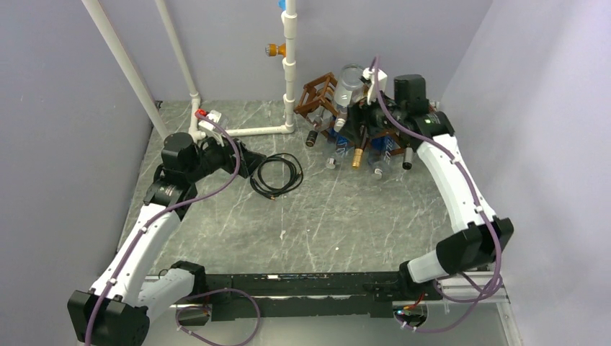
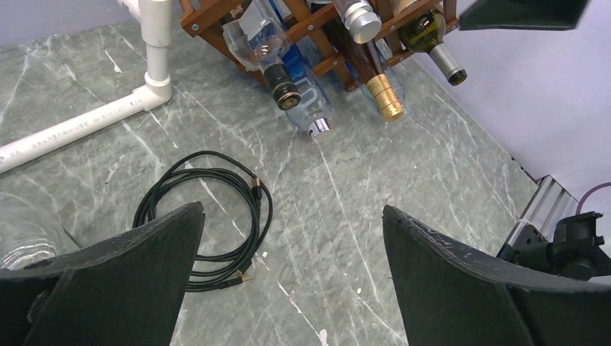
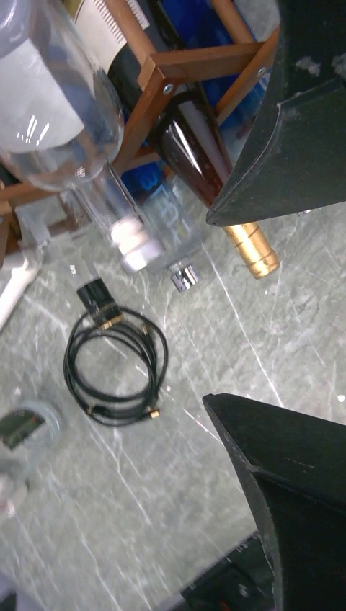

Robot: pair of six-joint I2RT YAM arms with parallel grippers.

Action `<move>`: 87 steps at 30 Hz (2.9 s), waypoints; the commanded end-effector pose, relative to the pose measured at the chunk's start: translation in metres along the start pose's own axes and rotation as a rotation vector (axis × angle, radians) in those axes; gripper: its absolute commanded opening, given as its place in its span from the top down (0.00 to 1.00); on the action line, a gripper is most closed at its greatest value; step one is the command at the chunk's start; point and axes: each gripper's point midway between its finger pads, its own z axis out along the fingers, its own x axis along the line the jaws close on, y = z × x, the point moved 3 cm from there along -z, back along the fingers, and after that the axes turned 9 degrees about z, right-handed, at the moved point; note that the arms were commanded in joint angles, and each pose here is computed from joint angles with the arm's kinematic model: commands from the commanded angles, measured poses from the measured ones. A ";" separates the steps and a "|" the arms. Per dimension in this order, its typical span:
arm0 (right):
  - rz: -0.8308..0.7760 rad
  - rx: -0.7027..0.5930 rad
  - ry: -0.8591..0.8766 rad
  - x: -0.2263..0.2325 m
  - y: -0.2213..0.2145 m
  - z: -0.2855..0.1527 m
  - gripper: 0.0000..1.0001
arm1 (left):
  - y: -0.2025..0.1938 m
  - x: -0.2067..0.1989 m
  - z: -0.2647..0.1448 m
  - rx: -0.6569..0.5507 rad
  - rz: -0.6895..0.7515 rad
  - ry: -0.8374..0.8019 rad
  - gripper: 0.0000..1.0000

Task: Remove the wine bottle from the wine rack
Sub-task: Pick up the wine bottle from the wine rack.

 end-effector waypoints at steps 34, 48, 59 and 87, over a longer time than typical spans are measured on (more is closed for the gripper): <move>0.541 -0.162 -0.579 -0.055 0.033 0.105 0.29 | 0.017 0.001 -0.001 -0.035 0.056 0.000 0.01; 0.582 -0.113 -0.574 -0.066 0.024 0.124 0.36 | 0.017 0.001 -0.001 -0.035 0.056 -0.001 0.00; 0.597 -0.093 -0.565 -0.070 0.019 0.131 0.40 | 0.017 0.000 0.000 -0.034 0.053 -0.003 0.01; 0.612 -0.065 -0.531 -0.067 0.012 0.139 0.57 | 0.018 0.001 -0.001 -0.037 0.054 0.001 0.00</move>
